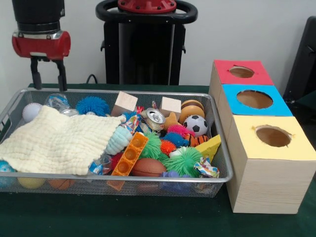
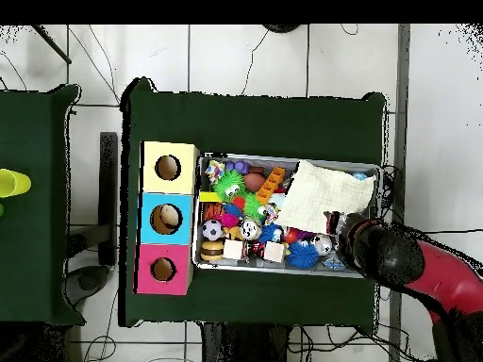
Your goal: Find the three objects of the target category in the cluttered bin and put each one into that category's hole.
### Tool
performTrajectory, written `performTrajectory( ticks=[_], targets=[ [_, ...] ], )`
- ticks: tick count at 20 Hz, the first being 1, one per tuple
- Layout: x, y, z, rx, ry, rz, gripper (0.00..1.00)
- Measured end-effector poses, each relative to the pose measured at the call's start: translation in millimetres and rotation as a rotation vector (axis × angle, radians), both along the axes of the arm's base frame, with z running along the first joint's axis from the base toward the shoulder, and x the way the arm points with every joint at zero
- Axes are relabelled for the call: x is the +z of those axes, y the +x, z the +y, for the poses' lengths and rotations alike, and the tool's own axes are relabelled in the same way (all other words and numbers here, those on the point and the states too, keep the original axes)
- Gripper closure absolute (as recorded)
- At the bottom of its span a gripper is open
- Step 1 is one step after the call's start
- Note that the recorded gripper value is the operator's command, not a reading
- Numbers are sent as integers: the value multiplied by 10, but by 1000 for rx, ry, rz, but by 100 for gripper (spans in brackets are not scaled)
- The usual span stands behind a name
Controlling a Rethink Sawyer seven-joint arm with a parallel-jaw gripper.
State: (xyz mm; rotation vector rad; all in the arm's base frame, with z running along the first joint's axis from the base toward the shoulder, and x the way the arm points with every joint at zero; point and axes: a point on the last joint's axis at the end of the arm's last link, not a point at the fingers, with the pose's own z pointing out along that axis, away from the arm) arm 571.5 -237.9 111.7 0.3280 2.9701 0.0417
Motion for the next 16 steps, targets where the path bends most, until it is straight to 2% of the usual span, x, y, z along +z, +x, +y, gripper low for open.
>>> performTrajectory(
  ticks=[3,7,10,11,16],
  targets=[
    [-103,34,-93,8,-4,-5,0],
    [-322,-20,-179,24,-1,9,0],
    [-524,-117,-207,34,13,30,0],
    [-686,-209,-200,44,25,49,0],
    [-993,-401,-149,63,57,87,0]
  ],
)
